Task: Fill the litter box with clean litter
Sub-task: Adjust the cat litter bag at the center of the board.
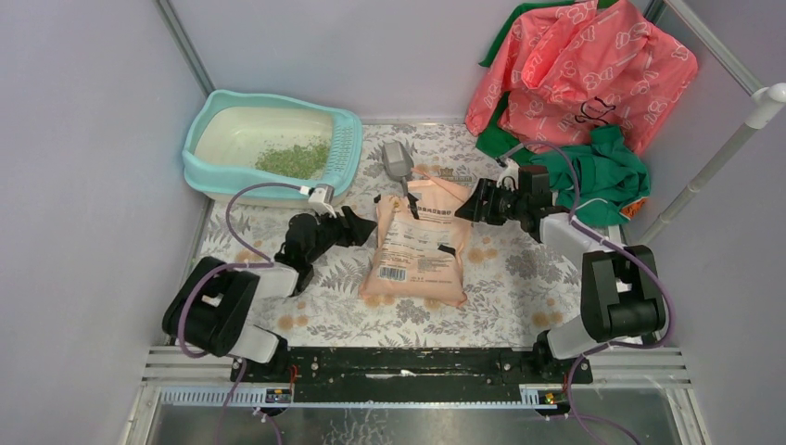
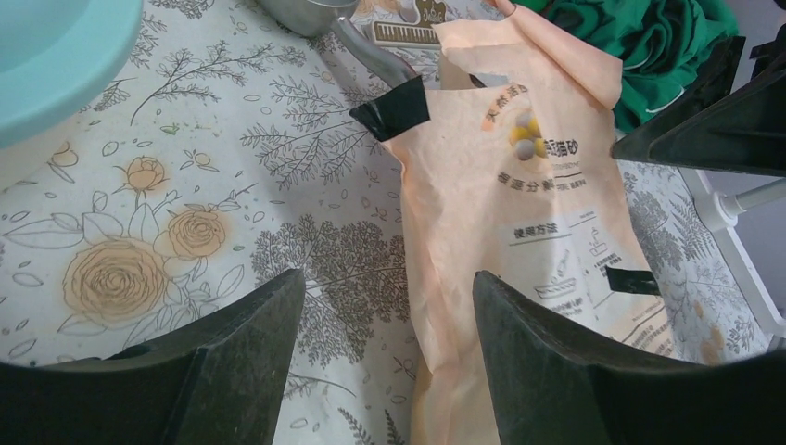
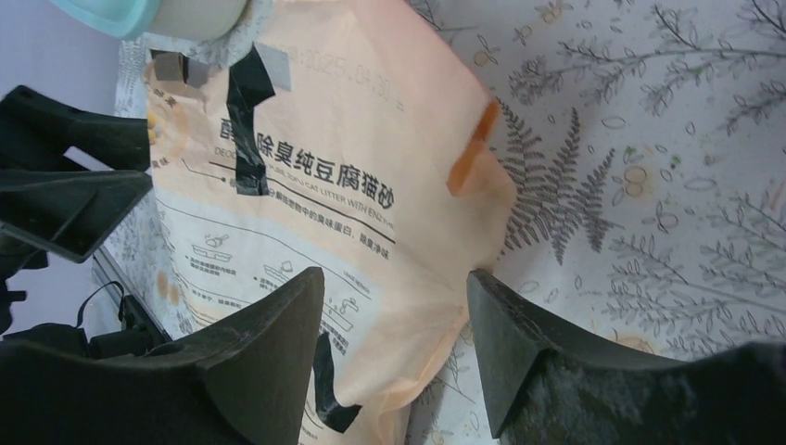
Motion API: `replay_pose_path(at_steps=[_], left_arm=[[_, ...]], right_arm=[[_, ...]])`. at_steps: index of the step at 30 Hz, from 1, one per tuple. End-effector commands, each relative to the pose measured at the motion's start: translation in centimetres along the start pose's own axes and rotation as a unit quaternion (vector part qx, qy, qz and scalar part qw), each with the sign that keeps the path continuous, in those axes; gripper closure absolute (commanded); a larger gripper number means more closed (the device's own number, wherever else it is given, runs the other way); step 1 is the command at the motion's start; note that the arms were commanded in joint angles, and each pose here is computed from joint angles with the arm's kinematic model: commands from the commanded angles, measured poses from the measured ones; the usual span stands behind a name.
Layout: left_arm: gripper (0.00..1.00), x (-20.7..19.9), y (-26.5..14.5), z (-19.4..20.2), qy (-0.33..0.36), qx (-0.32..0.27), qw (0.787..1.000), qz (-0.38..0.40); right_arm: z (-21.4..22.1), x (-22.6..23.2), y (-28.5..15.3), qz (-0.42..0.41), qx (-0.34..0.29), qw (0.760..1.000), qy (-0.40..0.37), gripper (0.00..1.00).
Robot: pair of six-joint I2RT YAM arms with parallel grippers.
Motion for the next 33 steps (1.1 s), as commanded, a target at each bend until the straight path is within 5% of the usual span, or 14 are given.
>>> replay_pose_path(at_steps=[1,19,33], left_arm=[[0.25,-1.2,1.7,-2.0,0.013,-0.027,0.997,0.075],[0.27,-0.7,4.5,-2.0,-0.017,0.007,0.991,0.132],[0.39,0.0,5.2,-1.0,-0.041,0.015,0.988,0.149]], right_arm=[[-1.0,0.3,0.9,-0.049,-0.033,0.998,-0.008,0.35],[-2.0,2.1,-2.1,-0.055,-0.067,0.996,-0.024,0.34],[-1.6,0.6,-3.1,-0.052,-0.095,0.994,0.018,0.34]])
Point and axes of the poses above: each gripper's point midway between its finger pads, its own y axis out along the fingers, its own x axis along the line the jaws close on, z = x × y, the point moved 7 cm from there along -y, back along the fingers, and after that the axes turned 14 degrees about -y, right-handed, at the moved point
